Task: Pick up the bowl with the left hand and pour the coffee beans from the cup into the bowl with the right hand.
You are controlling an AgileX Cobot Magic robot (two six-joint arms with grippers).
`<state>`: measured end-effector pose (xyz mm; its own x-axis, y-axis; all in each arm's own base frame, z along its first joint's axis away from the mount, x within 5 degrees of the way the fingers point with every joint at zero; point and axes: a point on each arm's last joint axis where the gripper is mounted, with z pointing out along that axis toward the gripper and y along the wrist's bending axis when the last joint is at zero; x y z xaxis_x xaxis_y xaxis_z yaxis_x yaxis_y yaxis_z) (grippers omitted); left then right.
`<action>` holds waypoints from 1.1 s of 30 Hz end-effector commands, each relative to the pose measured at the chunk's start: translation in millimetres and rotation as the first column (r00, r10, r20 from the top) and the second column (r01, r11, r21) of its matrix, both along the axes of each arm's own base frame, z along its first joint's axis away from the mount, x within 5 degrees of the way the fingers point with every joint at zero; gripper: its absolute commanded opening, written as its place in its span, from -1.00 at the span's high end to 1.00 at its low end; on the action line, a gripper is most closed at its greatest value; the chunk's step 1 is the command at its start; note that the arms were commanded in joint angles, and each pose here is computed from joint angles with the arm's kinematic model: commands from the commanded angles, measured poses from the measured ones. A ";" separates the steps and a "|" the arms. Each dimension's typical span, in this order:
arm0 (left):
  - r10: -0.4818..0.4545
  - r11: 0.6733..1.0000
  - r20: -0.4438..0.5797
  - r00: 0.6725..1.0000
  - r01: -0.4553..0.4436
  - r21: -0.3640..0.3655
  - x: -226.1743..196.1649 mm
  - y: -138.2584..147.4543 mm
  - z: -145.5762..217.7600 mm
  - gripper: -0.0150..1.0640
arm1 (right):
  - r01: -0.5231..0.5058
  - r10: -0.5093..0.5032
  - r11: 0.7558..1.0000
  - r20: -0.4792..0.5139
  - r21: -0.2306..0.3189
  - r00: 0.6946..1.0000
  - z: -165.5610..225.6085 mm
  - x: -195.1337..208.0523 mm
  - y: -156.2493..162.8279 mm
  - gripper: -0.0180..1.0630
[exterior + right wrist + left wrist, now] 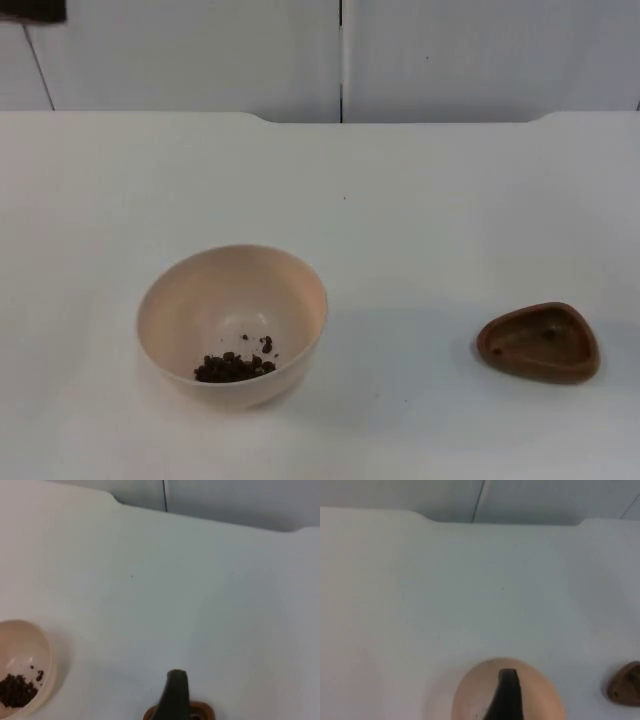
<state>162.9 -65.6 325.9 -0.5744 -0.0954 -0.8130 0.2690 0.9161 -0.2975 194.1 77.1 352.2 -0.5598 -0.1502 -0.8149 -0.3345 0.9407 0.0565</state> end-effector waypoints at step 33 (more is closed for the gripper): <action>-0.135 0.986 0.214 0.968 0.109 0.128 -97.0 28.5 29.9 -0.29 | -0.051 0.051 0.999 0.260 -0.006 0.964 35.5 -133.6 -52.6 -0.33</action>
